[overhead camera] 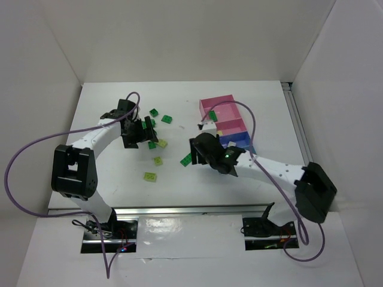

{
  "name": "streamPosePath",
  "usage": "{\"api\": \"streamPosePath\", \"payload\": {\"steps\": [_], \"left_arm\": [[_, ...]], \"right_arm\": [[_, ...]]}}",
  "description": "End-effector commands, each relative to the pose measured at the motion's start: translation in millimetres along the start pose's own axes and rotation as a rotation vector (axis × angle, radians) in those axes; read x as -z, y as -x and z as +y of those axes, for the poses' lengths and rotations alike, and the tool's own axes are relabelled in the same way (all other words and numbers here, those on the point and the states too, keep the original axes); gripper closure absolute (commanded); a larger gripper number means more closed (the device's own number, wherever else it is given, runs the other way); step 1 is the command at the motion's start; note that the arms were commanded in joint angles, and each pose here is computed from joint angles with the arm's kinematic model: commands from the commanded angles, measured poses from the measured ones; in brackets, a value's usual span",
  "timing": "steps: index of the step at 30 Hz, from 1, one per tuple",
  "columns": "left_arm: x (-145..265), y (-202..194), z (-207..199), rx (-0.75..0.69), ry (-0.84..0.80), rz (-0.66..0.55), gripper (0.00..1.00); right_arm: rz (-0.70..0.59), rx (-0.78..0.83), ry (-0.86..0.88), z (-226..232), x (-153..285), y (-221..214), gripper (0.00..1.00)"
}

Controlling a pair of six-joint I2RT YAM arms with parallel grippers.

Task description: Sort the legos into containers by color

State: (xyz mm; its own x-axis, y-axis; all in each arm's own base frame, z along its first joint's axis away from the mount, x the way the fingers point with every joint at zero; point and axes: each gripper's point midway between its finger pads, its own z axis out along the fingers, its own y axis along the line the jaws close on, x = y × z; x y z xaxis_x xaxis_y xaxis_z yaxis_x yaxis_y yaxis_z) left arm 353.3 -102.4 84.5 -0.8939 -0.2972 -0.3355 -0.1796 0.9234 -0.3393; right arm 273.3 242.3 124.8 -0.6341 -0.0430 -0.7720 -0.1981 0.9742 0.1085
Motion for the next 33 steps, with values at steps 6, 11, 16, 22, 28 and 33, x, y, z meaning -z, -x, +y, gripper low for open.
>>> {"api": "streamPosePath", "payload": {"steps": [6,11,16,22,28,33], "left_arm": [[14,19,5,-0.008,0.067,-0.07,0.0],[24,28,15,0.061,0.102,-0.113,0.0],[27,34,13,0.085,0.076,-0.124,0.0],[27,34,13,0.085,0.076,-0.124,0.0],[27,32,14,0.077,0.079,-0.114,0.0],[29,33,14,0.068,0.08,-0.114,0.0]], "right_arm": [[0.167,0.054,0.135,69,-45,-31,0.18],[0.22,0.045,0.19,90,-60,-48,0.16],[0.282,0.052,0.183,100,-86,-70,0.16],[0.269,0.075,0.088,96,-109,-67,0.21],[0.243,0.103,-0.017,85,-130,-60,0.25],[0.247,0.106,-0.104,72,-143,-53,0.2]]}}
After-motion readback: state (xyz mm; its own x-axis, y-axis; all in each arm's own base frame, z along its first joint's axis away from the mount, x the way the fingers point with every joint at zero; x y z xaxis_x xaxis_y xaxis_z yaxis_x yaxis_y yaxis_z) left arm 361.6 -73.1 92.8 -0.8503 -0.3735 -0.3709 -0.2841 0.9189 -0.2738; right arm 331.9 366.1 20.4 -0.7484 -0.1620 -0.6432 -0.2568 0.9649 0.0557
